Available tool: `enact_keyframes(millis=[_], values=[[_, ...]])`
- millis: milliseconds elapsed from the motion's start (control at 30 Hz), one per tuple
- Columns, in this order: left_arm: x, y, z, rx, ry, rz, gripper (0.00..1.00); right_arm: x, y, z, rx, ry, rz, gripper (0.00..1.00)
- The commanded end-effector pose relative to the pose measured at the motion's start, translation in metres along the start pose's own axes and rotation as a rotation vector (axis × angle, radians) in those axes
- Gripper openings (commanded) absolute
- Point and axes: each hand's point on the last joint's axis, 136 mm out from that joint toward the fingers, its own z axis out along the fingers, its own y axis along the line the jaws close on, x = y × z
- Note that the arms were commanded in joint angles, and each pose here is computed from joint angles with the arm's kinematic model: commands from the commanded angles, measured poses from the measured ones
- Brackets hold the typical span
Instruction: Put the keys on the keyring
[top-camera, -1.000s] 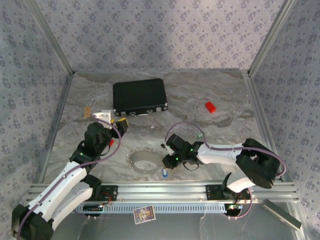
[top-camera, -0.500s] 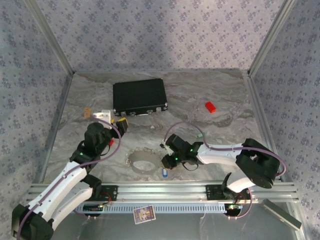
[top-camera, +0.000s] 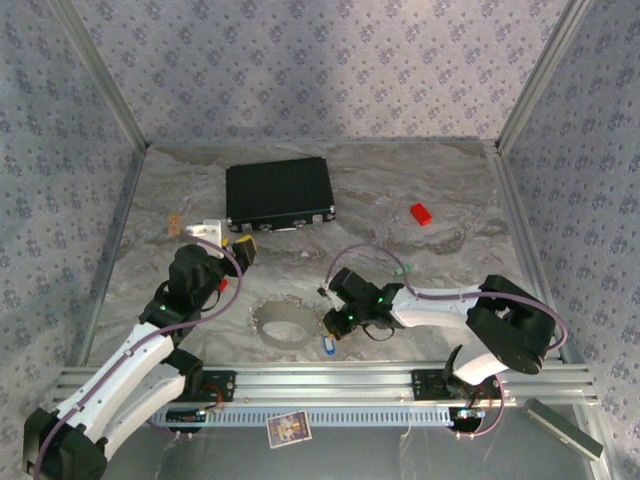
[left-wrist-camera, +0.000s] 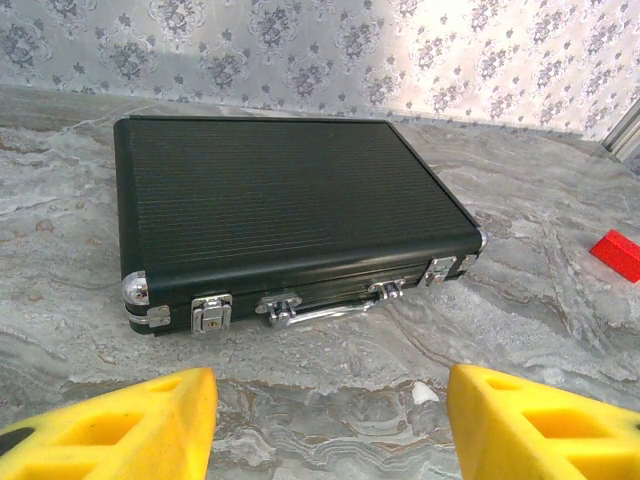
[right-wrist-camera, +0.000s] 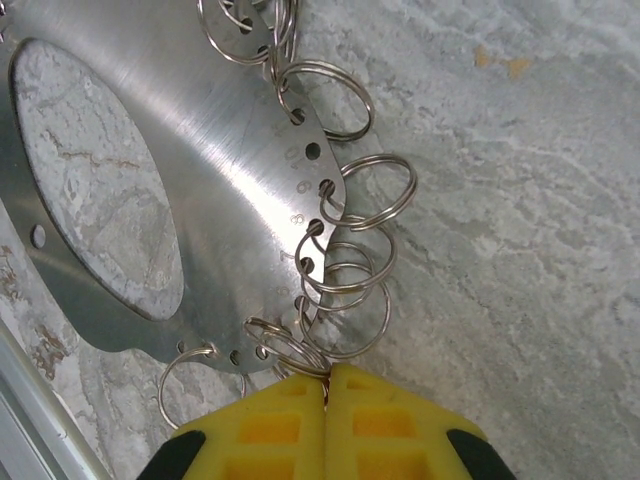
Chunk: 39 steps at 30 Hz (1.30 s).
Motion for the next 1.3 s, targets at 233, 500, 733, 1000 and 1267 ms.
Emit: enact_keyframes(millis=[233, 500, 733, 1000, 1267], values=[[-0.012, -0.003, 0.000, 0.012, -0.035, -0.008, 0.62, -0.017, -0.012, -0.026, 0.042, -0.038, -0.064, 0.00], [-0.008, -0.003, 0.004, 0.011, -0.020, 0.001, 0.62, -0.022, -0.027, -0.032, 0.093, -0.028, -0.077, 0.00], [-0.006, -0.003, 0.005, 0.011, -0.014, 0.005, 0.62, -0.021, -0.026, -0.029, 0.118, -0.001, -0.102, 0.00], [-0.003, -0.003, 0.007, 0.014, -0.007, 0.004, 0.62, -0.023, -0.013, -0.025, 0.166, 0.033, -0.174, 0.00], [-0.001, -0.002, 0.007, 0.010, -0.002, 0.009, 0.62, -0.023, -0.005, -0.013, 0.177, 0.066, -0.210, 0.00]])
